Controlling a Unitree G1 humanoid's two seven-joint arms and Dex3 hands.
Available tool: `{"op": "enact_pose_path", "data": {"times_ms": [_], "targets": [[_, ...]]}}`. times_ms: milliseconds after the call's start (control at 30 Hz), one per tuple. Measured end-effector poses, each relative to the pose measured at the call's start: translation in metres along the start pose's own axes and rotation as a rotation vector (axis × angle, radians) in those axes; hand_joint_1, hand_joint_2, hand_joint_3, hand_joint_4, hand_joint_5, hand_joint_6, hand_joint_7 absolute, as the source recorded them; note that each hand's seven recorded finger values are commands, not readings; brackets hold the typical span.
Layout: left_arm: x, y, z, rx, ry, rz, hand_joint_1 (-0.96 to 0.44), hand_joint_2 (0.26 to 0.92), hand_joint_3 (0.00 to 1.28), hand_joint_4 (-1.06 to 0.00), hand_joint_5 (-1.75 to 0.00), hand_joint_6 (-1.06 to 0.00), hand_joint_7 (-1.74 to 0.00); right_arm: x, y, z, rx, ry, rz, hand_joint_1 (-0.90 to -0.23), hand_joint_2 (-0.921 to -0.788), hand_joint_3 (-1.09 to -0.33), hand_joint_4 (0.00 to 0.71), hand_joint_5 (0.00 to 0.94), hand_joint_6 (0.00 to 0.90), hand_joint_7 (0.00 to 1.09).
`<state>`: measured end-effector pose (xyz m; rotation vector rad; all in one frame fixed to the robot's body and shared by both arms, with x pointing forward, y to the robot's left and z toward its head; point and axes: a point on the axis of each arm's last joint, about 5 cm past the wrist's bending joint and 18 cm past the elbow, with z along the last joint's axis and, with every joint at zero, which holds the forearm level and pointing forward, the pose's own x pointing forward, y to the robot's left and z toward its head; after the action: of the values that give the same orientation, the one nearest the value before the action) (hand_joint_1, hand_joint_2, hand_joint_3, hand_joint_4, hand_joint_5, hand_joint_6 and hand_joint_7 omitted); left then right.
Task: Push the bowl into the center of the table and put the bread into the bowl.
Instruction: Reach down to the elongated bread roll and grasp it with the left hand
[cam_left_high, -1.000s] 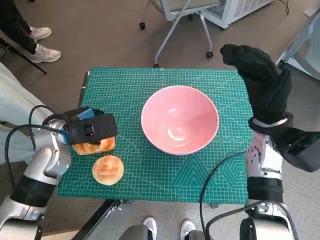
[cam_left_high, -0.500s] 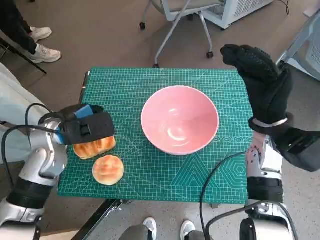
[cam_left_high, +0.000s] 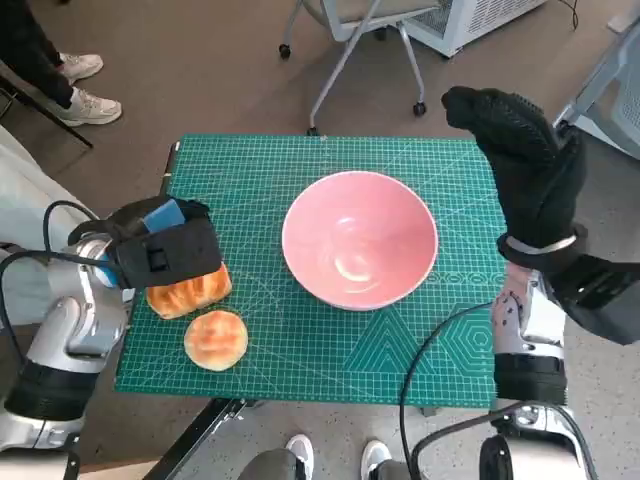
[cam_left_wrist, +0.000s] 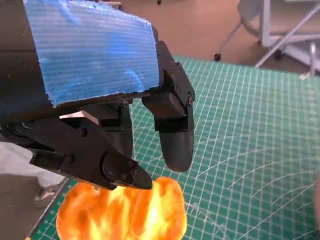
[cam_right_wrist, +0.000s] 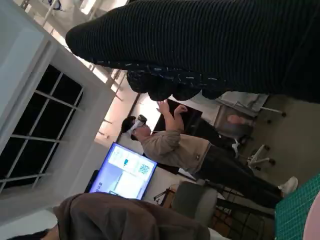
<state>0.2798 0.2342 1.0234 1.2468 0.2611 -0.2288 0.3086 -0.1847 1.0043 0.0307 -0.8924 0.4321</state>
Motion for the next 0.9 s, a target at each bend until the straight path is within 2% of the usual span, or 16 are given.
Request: {"op": "enact_pose_path", "data": {"times_ms": [400, 467, 500, 533, 567, 600, 633, 667, 767, 900], "targets": [[-0.016, 0.011, 0.007, -0.013, -0.066, 0.078, 0.00, 0.893, 0.00, -0.79, -1.02, -0.78, -1.05, -0.0007, 0.000, 0.001, -0.004, -0.005, -0.002, -0.658, -0.921, -0.823, 0.178, 0.002, 0.003, 0.53], [-0.020, 0.012, 0.007, -0.014, -0.065, 0.084, 0.00, 0.906, 0.02, -0.76, -1.08, -0.72, -1.07, -0.0013, 0.000, 0.001, -0.005, -0.004, -0.003, -0.658, -0.921, -0.823, 0.179, 0.002, 0.004, 0.53], [-0.022, 0.012, 0.007, -0.014, -0.064, 0.083, -0.03, 0.870, 0.02, -0.70, -0.91, -0.60, -0.82, -0.0015, 0.000, 0.001, -0.005, -0.004, -0.004, -0.658, -0.921, -0.822, 0.179, 0.002, 0.004, 0.53], [-0.024, 0.012, 0.007, -0.014, -0.059, 0.077, -0.04, 0.858, 0.01, -0.69, -0.82, -0.58, -0.69, -0.0019, 0.000, 0.001, -0.005, -0.004, -0.004, -0.659, -0.921, -0.822, 0.179, 0.002, 0.004, 0.53], [-0.026, 0.011, 0.007, -0.015, -0.054, 0.069, -0.10, 0.822, 0.01, -0.55, -0.56, -0.47, -0.45, -0.0021, 0.000, 0.001, -0.005, -0.003, -0.004, -0.659, -0.921, -0.821, 0.179, 0.002, 0.005, 0.53], [-0.029, 0.011, 0.007, -0.013, -0.047, 0.055, -0.12, 0.810, 0.01, -0.51, -0.46, -0.43, -0.36, -0.0026, 0.000, 0.001, -0.005, -0.003, -0.005, -0.659, -0.921, -0.821, 0.179, 0.002, 0.005, 0.52], [-0.031, 0.010, 0.007, -0.012, -0.037, 0.035, -0.17, 0.779, 0.01, -0.37, -0.29, -0.34, -0.23, -0.0030, 0.000, 0.001, -0.005, -0.003, -0.006, -0.659, -0.921, -0.820, 0.180, 0.002, 0.006, 0.52], [-0.033, 0.009, 0.006, -0.010, -0.030, 0.018, -0.21, 0.760, 0.01, -0.28, -0.19, -0.29, -0.15, -0.0033, 0.000, 0.001, -0.005, -0.002, -0.006, -0.659, -0.921, -0.820, 0.180, 0.002, 0.007, 0.52], [-0.039, 0.007, 0.004, 0.009, 0.000, -0.049, -0.29, 0.729, 0.00, -0.14, -0.06, -0.22, -0.05, -0.0045, 0.000, 0.002, -0.005, -0.001, -0.008, -0.661, -0.921, -0.819, 0.181, 0.002, 0.009, 0.52], [-0.045, 0.005, 0.002, 0.036, 0.034, -0.093, -0.37, 0.716, 0.00, -0.09, -0.02, -0.20, -0.01, -0.0050, -0.001, 0.002, -0.005, -0.002, -0.012, -0.666, -0.921, -0.810, 0.184, 0.002, 0.024, 0.49]]}}
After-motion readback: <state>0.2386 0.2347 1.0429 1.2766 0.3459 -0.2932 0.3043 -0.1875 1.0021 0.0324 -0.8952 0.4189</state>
